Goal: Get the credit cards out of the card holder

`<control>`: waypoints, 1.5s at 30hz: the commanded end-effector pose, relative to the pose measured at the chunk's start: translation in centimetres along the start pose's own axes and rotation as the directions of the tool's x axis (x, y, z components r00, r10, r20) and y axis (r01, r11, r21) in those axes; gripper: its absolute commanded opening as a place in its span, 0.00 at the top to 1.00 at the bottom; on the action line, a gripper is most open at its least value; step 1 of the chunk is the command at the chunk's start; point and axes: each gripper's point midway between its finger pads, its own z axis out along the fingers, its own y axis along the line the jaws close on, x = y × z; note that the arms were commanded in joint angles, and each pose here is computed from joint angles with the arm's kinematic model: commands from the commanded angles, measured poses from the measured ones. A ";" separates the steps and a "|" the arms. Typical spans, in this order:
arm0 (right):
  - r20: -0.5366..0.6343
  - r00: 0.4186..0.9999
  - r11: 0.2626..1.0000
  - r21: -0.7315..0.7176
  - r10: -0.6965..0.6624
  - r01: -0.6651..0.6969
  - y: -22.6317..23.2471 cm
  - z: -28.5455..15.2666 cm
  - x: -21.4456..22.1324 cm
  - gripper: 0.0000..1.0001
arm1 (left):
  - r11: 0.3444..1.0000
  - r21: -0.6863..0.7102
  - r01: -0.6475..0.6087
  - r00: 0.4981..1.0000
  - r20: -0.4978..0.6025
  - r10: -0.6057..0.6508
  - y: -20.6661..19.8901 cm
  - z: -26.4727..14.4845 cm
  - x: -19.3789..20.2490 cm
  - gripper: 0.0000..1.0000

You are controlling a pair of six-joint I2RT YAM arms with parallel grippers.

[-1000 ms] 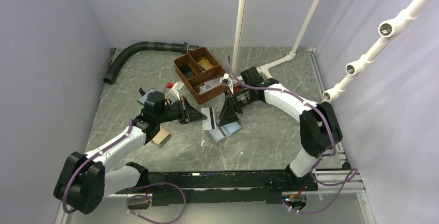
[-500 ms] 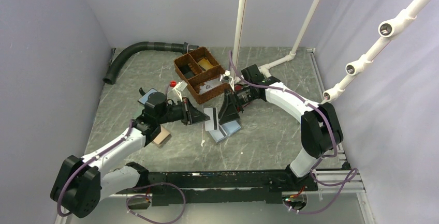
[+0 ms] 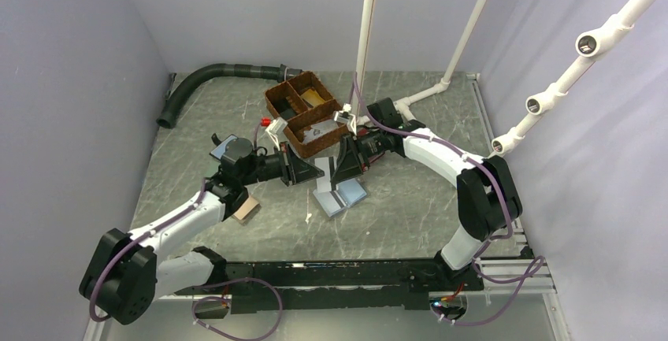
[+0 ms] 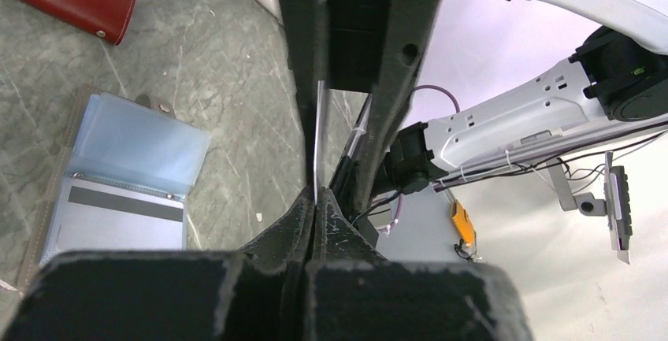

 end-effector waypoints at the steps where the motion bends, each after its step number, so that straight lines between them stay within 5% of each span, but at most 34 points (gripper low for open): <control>1: 0.021 0.999 0.992 -0.120 -0.047 0.049 2.5 -0.3 -1.0 0.78 | 0.997 0.052 -0.052 0.998 0.036 0.050 -1.9 0.3 -1.7 1.00; 3: 0.021 0.999 0.990 -0.134 -0.051 0.053 2.7 -0.3 -1.1 1.00 | 0.999 0.025 -0.042 0.998 0.043 0.041 -1.6 0.2 -1.9 0.95; 9: -0.016 0.992 0.991 0.028 -0.128 0.128 0.9 -0.6 -0.8 1.00 | 0.990 -0.142 0.013 0.993 0.118 0.003 0.2 -1.2 -2.6 0.52; 13: -0.090 0.974 0.963 0.156 -0.206 0.218 -0.7 -1.4 -0.9 1.00 | 0.938 -0.334 0.092 0.981 0.192 -0.028 2.8 -3.7 -2.6 0.18; 16: -0.138 0.960 0.934 0.231 -0.244 0.271 -1.7 -2.1 -1.0 1.00 | 0.891 -0.429 0.147 0.969 0.243 -0.043 4.0 -5.7 -2.2 0.02; 24: -0.241 0.934 0.833 0.432 -0.264 0.347 -4.6 -4.4 -2.8 1.00 | 0.826 -0.527 0.201 0.956 0.289 -0.048 5.1 -8.7 -1.3 0.01; 33: -0.314 0.888 0.651 0.604 -0.336 0.460 -7.0 -7.0 -9.8 1.00 | 0.760 -0.618 0.202 0.969 0.238 -0.064 6.6 -9.9 0.0 0.00; 45: -0.290 0.856 0.459 0.746 -0.429 0.482 -9.0 -5.7 -18.1 1.00 | 0.768 -0.620 0.162 0.980 0.189 -0.054 6.6 -9.5 -0.3 0.00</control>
